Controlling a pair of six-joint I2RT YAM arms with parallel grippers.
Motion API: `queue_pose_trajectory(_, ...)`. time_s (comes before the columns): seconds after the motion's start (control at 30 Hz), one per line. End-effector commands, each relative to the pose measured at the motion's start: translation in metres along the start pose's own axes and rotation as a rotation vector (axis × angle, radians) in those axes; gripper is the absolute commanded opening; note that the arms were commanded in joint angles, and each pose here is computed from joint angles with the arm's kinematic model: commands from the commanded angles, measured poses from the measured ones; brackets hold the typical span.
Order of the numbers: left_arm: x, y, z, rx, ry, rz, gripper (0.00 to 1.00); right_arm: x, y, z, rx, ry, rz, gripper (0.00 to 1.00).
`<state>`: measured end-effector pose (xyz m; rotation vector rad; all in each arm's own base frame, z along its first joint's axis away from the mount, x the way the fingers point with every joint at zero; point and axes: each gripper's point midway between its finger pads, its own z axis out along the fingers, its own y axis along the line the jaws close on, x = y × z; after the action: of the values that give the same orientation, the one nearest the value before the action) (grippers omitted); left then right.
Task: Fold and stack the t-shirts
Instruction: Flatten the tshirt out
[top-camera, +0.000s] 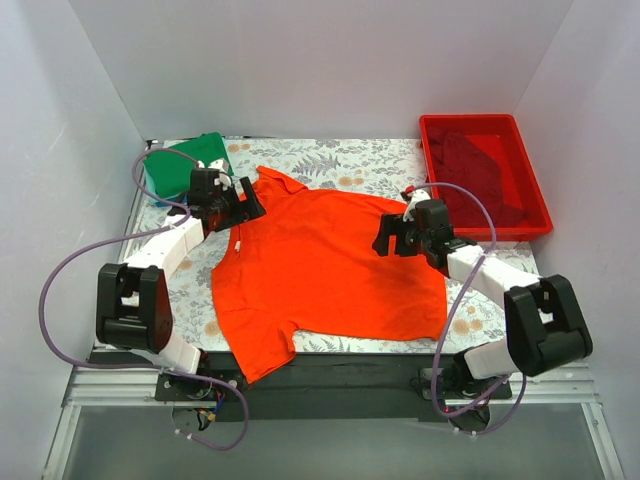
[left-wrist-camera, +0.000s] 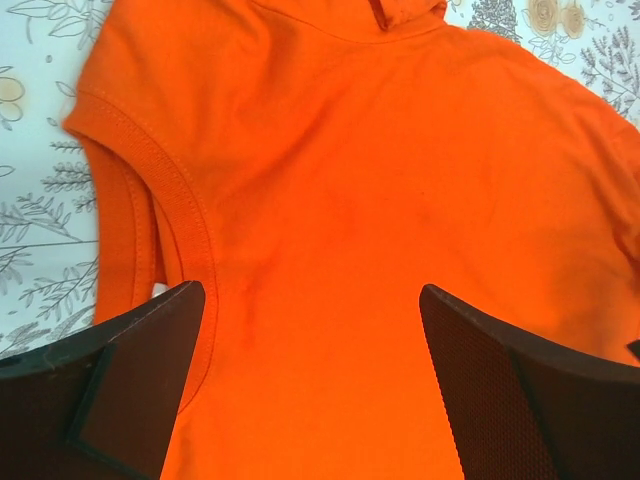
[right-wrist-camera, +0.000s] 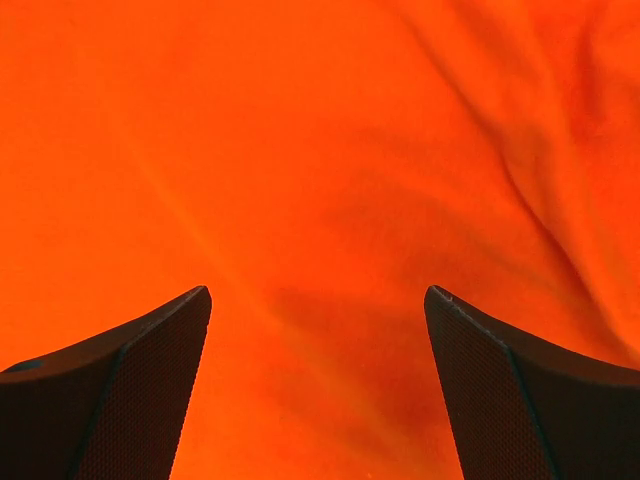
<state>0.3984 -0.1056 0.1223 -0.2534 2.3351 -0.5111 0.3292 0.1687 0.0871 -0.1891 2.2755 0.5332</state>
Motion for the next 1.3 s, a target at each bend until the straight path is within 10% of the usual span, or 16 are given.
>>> queue_pose_trajectory(0.0, 0.004, -0.007, 0.009, 0.049, 0.012, -0.024, 0.88, 0.001, 0.002, 0.01, -0.01, 0.014, 0.023, 0.94)
queue_pose_trajectory(0.63, 0.049, 0.048, 0.084, -0.147, 0.2, -0.067, 0.88, 0.028, -0.024, 0.063, 0.08, 0.154, 0.061, 0.95)
queue_pose_trajectory(1.27, 0.01, 0.065, 0.138, -0.247, 0.167, -0.01, 0.88, 0.008, -0.035, 0.104, 0.105, 0.174, 0.093, 0.95)
